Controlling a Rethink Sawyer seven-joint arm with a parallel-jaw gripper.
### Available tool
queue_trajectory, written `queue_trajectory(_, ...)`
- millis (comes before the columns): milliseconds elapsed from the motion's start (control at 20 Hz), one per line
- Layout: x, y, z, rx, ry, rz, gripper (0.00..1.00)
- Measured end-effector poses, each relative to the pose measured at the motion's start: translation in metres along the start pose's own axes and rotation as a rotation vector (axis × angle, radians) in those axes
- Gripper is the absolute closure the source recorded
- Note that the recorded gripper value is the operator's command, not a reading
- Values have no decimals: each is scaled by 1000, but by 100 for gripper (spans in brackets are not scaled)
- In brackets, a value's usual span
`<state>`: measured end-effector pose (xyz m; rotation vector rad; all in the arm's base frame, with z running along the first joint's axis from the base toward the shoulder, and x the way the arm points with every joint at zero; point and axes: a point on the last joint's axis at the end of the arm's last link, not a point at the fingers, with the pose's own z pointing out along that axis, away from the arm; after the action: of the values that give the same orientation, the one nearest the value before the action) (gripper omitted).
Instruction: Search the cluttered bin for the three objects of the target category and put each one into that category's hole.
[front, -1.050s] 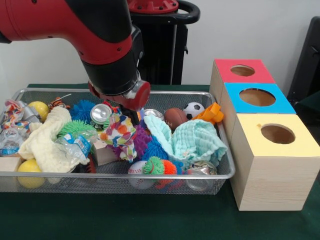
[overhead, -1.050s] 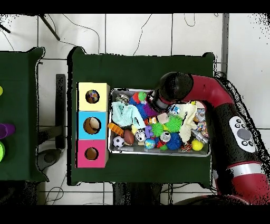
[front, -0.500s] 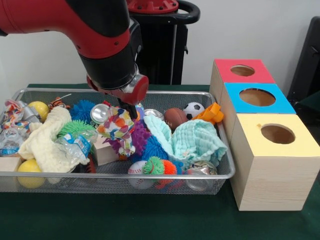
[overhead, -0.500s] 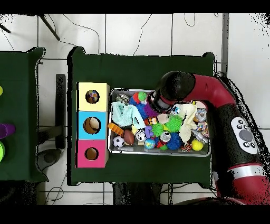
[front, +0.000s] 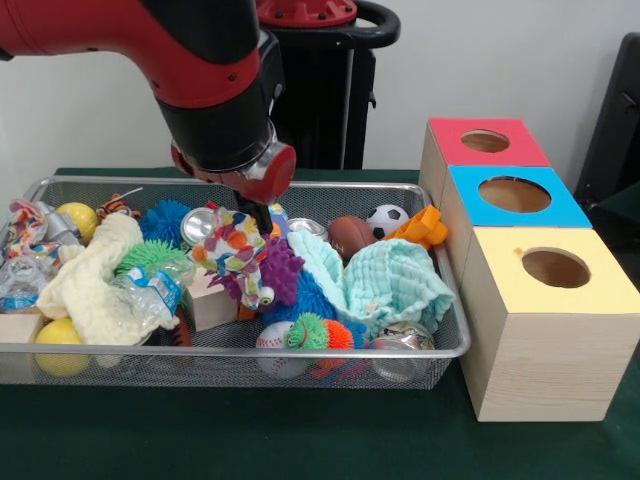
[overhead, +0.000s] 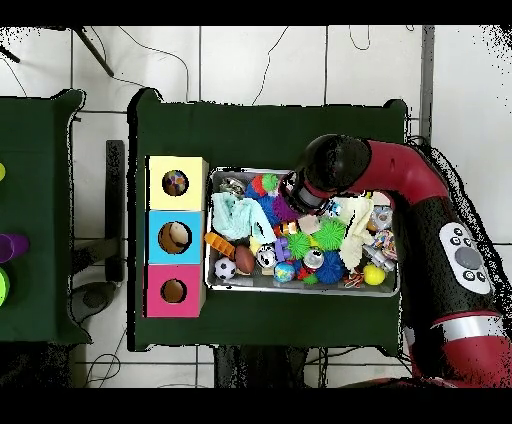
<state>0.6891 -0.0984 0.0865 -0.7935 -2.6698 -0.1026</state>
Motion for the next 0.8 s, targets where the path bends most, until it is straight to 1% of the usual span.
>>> queue_trajectory(550, 7, 10, 8, 16, -11, -15, 100)
queue_trajectory(800, 13, 10, 8, 20, -27, -20, 100)
